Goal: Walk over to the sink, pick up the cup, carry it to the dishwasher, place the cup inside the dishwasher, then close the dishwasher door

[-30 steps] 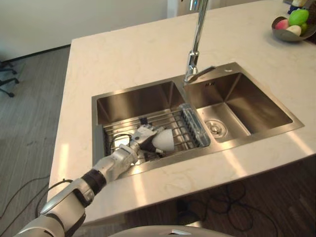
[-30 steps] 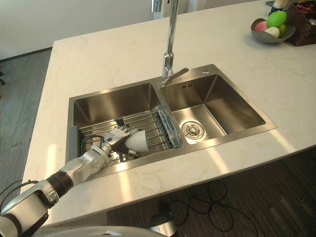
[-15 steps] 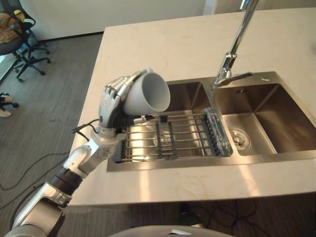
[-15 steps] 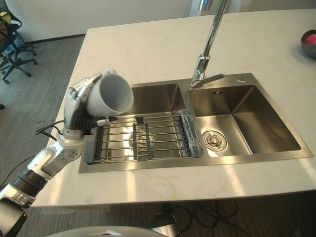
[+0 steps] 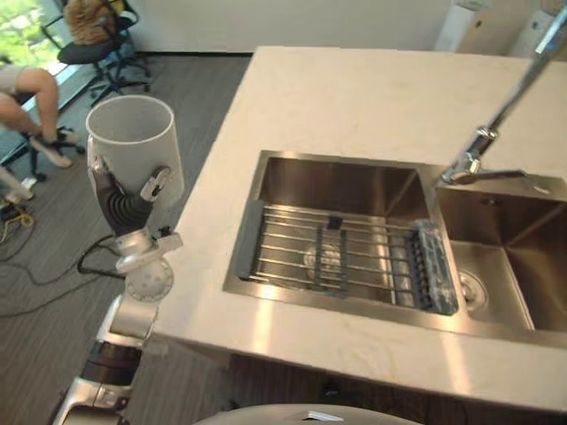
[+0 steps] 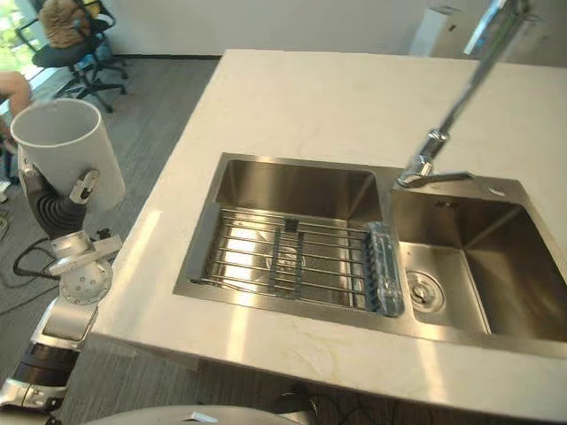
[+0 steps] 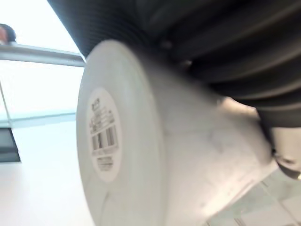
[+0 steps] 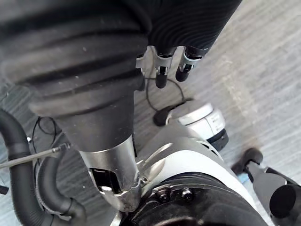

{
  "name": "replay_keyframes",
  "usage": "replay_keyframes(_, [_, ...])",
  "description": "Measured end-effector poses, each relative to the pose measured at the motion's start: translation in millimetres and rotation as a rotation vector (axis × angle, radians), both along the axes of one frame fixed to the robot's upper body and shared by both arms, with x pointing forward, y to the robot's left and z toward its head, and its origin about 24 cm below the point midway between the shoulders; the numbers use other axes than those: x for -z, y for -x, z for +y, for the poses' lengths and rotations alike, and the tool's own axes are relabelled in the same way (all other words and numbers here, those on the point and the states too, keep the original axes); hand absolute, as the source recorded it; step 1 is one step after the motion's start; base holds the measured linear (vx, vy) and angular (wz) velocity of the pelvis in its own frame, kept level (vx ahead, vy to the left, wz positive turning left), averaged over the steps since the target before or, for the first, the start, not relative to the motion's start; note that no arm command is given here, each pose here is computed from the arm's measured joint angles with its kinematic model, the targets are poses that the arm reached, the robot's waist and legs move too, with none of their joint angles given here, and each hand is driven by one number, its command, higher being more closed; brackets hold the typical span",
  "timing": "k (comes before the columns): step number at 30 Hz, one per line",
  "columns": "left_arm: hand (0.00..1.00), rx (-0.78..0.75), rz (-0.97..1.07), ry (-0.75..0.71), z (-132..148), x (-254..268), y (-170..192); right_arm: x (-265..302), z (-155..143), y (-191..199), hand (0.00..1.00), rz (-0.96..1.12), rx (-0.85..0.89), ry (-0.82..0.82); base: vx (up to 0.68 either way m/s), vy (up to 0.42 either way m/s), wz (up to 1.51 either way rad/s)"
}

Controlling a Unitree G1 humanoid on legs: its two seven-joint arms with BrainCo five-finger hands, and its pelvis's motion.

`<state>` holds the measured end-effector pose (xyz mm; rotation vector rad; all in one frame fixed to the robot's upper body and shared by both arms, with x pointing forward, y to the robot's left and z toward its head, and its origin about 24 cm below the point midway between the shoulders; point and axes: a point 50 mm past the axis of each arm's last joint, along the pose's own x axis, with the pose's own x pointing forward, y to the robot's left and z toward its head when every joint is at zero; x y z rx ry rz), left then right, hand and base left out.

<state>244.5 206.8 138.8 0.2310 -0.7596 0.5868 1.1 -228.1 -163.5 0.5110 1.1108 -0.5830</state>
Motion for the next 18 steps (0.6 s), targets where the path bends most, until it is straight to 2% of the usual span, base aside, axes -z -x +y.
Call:
replay_keyframes(3, [1.00,-0.117,-0.037,0.127,22,1,13,1,1,5,0.00,0.039,-0.007,0.002,-0.08,0.073,0.65])
replay_keyframes(9, [1.00,-0.332,-0.062,0.137,64,1,41,3,10,12,0.00,0.089,0.026,-0.038,-0.05,0.067,0.77])
replay_keyframes(17, [1.00,-0.337,-0.023,0.132,66,9,47,5,26,22,0.00,0.106,0.009,-0.076,0.03,-0.084,1.19])
replay_keyframes(18, [1.00,-0.316,-0.024,0.132,63,10,46,6,38,31,0.00,0.128,-0.007,-0.113,0.08,-0.149,1.28])
